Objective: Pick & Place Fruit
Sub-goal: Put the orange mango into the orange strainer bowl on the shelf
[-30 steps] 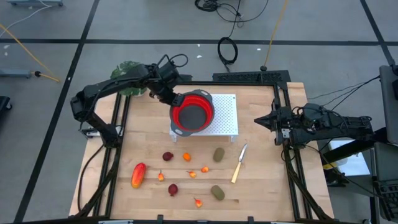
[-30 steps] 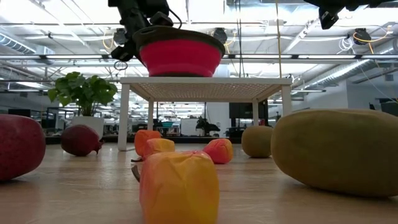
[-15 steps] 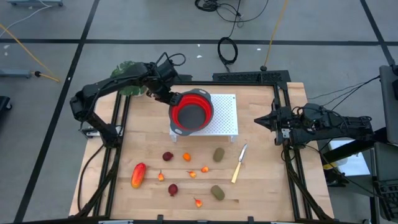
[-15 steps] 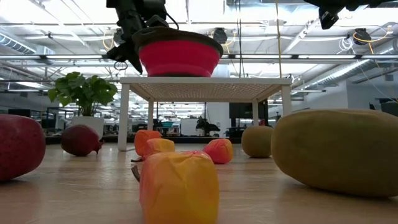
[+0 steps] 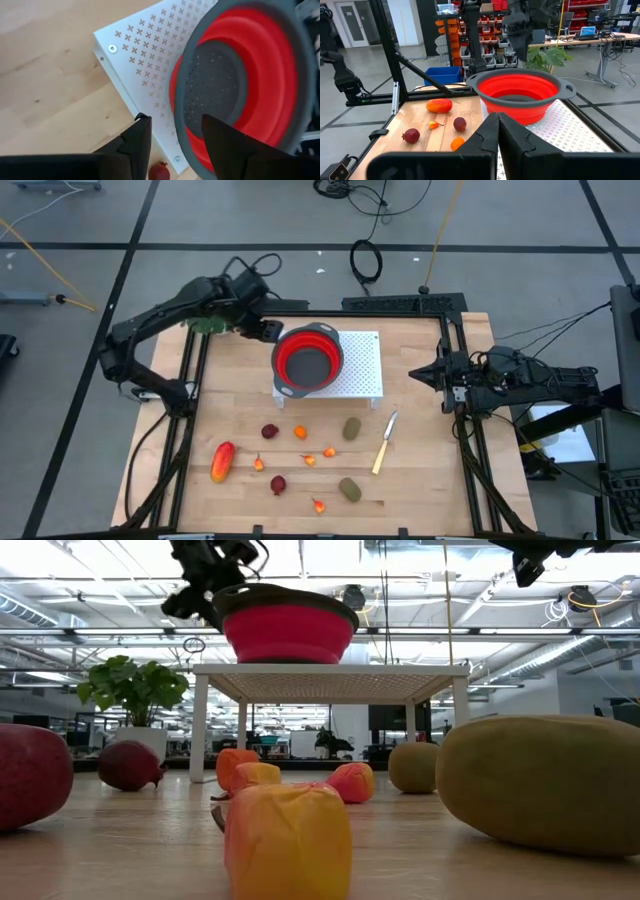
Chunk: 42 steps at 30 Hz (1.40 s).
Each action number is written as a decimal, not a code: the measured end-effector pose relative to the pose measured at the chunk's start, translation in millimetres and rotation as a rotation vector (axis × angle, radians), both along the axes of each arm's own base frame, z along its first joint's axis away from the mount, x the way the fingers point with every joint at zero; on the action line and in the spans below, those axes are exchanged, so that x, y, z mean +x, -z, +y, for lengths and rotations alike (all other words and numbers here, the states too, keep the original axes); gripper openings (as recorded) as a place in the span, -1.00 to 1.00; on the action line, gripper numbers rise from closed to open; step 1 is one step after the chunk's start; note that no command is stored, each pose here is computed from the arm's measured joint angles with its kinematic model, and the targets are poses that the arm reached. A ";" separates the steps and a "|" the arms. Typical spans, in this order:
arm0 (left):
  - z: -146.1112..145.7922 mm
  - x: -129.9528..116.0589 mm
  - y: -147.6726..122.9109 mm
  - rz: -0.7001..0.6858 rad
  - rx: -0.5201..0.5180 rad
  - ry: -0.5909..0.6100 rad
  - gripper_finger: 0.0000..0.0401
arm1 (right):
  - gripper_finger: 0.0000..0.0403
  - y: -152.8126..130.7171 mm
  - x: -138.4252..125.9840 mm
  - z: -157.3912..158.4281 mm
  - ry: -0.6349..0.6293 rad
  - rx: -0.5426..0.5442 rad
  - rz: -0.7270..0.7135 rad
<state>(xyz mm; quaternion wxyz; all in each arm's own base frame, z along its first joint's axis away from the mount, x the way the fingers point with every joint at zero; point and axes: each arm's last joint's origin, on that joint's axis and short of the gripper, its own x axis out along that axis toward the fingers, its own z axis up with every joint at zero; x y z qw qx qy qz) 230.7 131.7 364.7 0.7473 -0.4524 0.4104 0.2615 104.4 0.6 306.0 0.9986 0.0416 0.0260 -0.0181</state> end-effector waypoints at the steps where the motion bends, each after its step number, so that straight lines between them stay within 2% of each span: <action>1: -2.5 -4.2 -4.5 -0.015 0.008 -0.010 -0.14 | -1.00 0.0 0.0 0.0 0.000 0.000 0.000; 5: -16.2 -18.3 -20.2 -0.064 0.040 -0.025 -0.14 | -1.00 0.0 0.0 0.0 0.000 0.000 0.000; 17: -76.7 -43.7 -49.0 -0.154 0.128 0.058 -0.14 | -1.00 0.0 0.0 0.0 0.000 0.000 0.000; 32: -145.0 -43.4 -40.6 -0.031 0.001 0.194 -0.14 | -1.00 0.0 0.0 0.0 0.000 0.000 0.000; 39: -169.7 -49.2 -39.5 -0.005 -0.020 0.194 -0.15 | -1.00 0.4 0.0 0.2 -0.009 -0.019 0.004; 42: -177.7 -53.5 -38.5 0.019 -0.024 0.195 -0.24 | -1.00 0.8 0.0 0.3 -0.010 -0.019 0.009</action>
